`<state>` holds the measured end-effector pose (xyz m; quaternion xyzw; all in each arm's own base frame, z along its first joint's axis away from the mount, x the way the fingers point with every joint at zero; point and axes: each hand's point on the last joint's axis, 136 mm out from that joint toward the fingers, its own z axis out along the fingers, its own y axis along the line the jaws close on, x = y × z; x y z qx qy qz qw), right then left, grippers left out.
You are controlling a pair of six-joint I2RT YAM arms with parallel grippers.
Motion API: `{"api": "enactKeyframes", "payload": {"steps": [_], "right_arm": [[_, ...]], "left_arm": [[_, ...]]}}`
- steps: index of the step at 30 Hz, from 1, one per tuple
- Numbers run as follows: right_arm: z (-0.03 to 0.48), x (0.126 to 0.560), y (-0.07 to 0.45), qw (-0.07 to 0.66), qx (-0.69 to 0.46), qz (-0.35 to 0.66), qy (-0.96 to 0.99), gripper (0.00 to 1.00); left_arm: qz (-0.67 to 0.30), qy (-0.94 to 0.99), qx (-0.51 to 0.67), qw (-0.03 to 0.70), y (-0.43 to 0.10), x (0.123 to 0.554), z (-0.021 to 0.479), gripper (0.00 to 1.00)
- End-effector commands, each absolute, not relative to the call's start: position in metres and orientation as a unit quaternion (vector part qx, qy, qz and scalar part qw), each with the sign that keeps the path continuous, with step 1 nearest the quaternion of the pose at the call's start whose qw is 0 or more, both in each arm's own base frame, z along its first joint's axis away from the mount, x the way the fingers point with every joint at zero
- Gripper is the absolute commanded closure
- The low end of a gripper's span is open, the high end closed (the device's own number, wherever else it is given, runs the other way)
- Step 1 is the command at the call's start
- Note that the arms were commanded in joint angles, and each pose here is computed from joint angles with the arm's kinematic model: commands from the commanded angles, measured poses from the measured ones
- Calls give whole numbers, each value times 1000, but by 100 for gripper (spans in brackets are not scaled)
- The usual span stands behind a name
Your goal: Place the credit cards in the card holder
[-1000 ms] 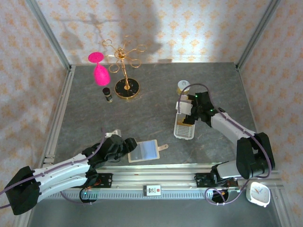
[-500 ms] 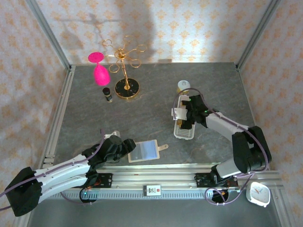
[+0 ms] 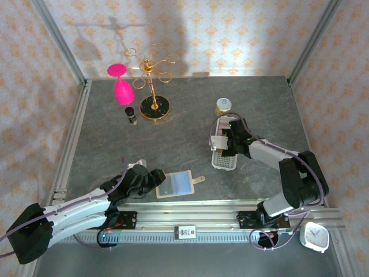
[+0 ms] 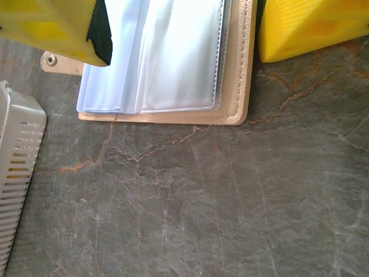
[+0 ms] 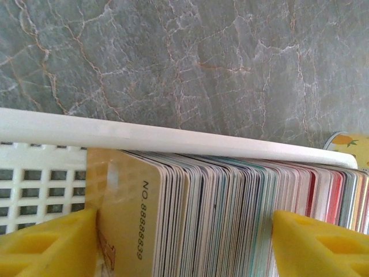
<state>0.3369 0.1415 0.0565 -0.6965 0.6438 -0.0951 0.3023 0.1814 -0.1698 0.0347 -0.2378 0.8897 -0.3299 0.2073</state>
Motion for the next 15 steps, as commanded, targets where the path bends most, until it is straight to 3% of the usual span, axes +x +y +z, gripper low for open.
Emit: {"api": "enactKeyframes", "payload": {"steps": [1, 15], "right_arm": [[60, 347, 141, 303, -695, -111, 642, 30], [66, 339, 141, 295, -702, -104, 640, 46]], "left_arm": [[-331, 890, -241, 201, -169, 180, 29, 33], [-338, 888, -243, 196, -169, 178, 25, 36]]}}
